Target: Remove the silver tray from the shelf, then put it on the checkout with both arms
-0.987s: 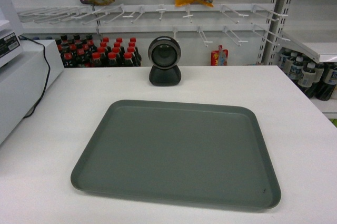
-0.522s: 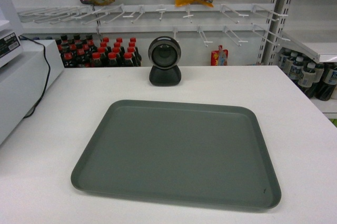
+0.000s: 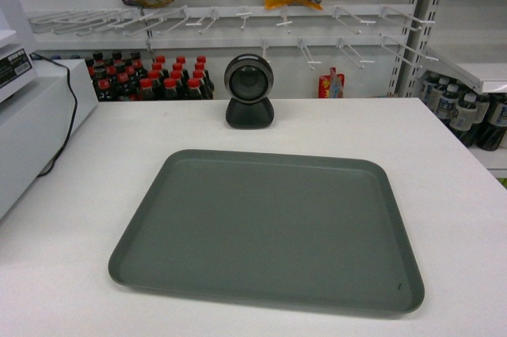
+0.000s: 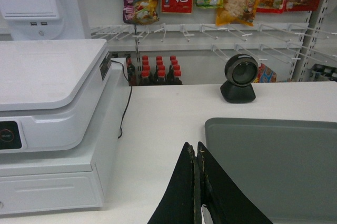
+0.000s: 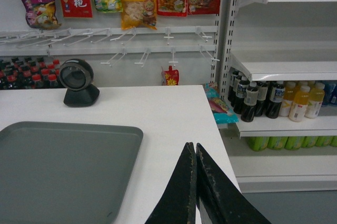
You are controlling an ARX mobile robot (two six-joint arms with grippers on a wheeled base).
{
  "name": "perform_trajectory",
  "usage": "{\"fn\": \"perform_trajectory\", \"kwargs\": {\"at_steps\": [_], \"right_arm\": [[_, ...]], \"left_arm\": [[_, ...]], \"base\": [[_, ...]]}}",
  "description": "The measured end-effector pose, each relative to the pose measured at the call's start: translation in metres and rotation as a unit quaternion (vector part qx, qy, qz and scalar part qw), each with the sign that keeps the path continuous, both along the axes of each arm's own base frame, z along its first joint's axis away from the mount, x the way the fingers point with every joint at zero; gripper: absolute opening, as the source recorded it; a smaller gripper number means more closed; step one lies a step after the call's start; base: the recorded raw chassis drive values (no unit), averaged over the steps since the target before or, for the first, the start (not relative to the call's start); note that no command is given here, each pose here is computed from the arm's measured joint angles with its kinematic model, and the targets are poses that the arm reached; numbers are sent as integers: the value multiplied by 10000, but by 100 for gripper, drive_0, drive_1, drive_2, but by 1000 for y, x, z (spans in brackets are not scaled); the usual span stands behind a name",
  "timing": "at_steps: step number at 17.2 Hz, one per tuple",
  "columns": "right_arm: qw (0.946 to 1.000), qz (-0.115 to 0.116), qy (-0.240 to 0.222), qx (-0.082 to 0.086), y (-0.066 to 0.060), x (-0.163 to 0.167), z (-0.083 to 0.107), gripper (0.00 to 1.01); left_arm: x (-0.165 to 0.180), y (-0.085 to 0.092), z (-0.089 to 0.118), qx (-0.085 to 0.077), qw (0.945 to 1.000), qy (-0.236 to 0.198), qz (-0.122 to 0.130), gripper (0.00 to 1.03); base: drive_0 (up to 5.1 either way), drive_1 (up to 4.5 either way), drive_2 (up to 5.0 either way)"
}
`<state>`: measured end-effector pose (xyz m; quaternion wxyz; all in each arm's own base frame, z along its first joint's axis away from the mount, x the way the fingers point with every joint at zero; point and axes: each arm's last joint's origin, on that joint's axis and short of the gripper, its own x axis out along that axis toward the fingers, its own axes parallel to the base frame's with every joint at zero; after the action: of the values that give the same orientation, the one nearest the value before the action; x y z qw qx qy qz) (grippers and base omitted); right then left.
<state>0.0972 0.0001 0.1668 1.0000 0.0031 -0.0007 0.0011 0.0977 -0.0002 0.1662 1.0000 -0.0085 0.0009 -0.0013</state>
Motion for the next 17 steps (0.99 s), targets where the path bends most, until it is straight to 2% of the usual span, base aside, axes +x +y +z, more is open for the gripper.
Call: {"fn": "perform_trajectory", "kwargs": {"at_steps": [1,2,9,17], "right_arm": [[10000,0,-21,0,0,0,0,3],[10000,0,-21,-2,0,0,0,11],[10000,0,-19,-2,0,0,0,99],[10000,0,-19,-2,0,0,0,98]], "left_arm": [[0,0,0,0,10000,15,2,1],[0,0,0,-2,10000,10,4,10],[0,0,0,-2,10000,10,4,97],[0,0,0,2,10000,10,4,98]], "base": [[0,0,0],[0,0,0],[0,0,0],[0,0,0]]}}
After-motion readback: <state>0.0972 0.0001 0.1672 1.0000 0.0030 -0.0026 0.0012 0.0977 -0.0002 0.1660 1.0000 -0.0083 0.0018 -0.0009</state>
